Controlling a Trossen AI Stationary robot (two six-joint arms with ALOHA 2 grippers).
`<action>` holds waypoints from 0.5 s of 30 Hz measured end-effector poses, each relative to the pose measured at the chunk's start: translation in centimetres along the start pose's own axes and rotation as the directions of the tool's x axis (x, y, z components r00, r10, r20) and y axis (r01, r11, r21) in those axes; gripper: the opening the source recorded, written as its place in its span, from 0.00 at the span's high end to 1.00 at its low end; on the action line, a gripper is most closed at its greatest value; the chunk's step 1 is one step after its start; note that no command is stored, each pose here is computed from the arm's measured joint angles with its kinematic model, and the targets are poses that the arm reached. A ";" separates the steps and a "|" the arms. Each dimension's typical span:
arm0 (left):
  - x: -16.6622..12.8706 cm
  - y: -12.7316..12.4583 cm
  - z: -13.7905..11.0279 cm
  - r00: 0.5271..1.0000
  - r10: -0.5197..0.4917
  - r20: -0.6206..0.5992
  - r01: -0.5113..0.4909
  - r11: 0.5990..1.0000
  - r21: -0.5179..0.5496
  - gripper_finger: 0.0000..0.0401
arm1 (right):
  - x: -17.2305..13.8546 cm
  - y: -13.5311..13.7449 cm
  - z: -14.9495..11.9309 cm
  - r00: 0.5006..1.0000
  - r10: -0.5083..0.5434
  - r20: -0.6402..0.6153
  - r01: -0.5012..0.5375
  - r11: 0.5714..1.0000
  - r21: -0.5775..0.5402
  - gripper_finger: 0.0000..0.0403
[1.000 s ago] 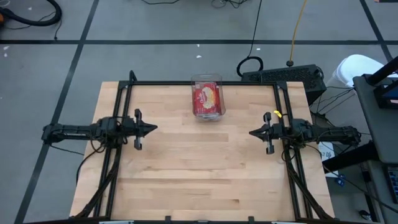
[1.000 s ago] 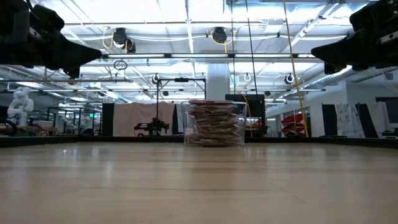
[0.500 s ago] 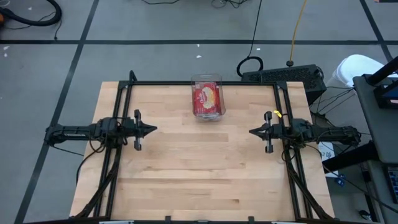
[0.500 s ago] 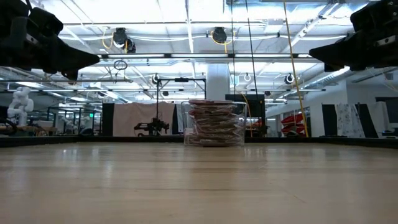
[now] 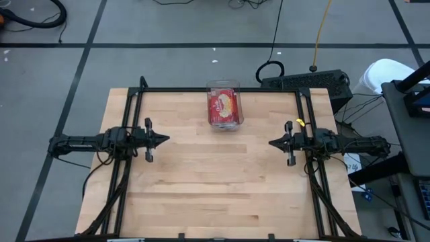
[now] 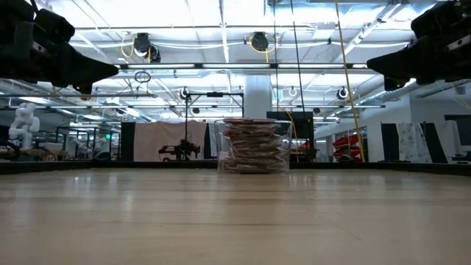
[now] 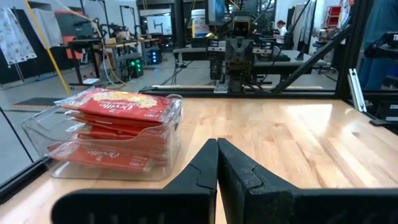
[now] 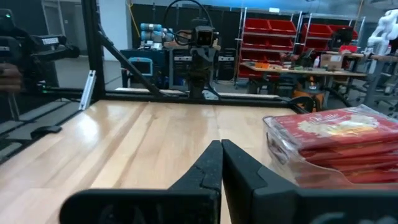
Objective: Sort popcorn bags into baskets
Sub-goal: Return to Home Position
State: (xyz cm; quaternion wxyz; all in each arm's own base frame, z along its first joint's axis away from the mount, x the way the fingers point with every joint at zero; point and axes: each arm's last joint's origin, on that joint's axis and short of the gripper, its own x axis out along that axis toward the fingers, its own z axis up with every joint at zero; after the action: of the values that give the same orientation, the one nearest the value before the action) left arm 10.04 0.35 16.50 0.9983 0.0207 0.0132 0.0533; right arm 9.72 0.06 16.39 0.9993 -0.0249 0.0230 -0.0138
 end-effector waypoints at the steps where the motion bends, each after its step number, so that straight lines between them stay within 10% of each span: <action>1: 0.0 0.0 0.0 1.000 -0.002 0.000 0.002 1.000 0.000 0.98 | 0.0 0.0 0.0 1.000 0.000 0.000 0.000 1.000 0.002 1.00; 15: 0.0 -0.1 0.0 1.000 -0.021 -0.002 0.021 1.000 0.001 0.98 | -0.1 -0.1 1.1 0.993 -0.013 0.117 0.011 1.000 0.017 1.00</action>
State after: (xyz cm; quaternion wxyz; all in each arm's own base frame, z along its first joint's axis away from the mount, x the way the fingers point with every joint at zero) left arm 10.05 0.29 16.47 0.9988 0.0208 0.0143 0.0426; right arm 9.71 0.04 17.53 0.9990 -0.0178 -0.0356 -0.0184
